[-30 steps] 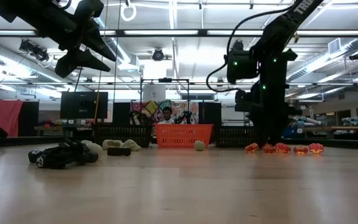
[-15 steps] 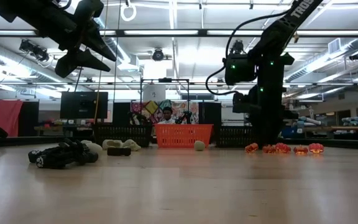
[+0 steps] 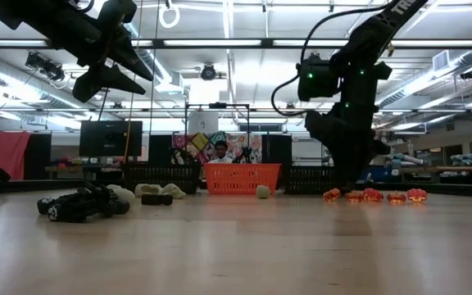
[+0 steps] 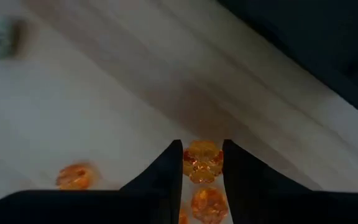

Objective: Sort Halloween decoration
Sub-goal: Put the orange pumpkin toy into the right black bin, then adjust the right black bin, then put the orange pumpkin toy into the right black bin

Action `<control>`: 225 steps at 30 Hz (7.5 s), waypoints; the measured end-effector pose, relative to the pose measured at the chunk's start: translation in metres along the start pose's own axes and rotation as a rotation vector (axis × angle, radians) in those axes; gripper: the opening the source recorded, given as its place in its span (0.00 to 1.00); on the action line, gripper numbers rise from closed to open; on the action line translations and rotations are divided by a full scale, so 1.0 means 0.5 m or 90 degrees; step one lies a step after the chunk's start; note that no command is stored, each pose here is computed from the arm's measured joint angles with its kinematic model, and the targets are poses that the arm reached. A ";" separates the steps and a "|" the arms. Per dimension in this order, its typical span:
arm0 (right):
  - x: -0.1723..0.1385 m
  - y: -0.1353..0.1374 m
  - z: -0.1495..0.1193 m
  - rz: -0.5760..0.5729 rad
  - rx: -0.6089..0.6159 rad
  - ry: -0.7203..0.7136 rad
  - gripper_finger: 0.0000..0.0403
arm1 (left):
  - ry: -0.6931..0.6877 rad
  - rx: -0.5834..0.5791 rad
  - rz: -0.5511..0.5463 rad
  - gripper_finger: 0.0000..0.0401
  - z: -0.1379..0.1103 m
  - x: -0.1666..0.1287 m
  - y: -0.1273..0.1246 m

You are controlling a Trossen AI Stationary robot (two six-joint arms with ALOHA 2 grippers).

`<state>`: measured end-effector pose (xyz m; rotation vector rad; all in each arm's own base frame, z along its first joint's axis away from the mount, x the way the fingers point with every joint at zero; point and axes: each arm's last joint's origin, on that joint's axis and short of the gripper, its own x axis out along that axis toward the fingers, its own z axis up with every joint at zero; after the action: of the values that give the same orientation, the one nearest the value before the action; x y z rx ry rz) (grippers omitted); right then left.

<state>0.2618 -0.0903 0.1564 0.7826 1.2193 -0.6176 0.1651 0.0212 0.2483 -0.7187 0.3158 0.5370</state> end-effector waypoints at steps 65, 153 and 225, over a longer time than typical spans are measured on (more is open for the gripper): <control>-0.033 -0.081 0.095 -0.053 -0.034 -0.208 0.27 | -0.004 0.000 0.003 0.39 0.001 0.000 0.000; -0.071 -0.041 -0.081 -0.043 -0.359 -0.093 0.40 | -0.005 0.014 0.004 0.39 0.001 0.000 0.000; 0.033 -0.038 -0.175 0.004 -0.308 -0.180 0.25 | -0.005 0.000 0.005 0.39 0.001 0.000 0.000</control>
<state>0.2002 -0.0317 0.1237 0.2809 1.0446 -0.3868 0.1650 0.0214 0.2485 -0.7146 0.3107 0.5466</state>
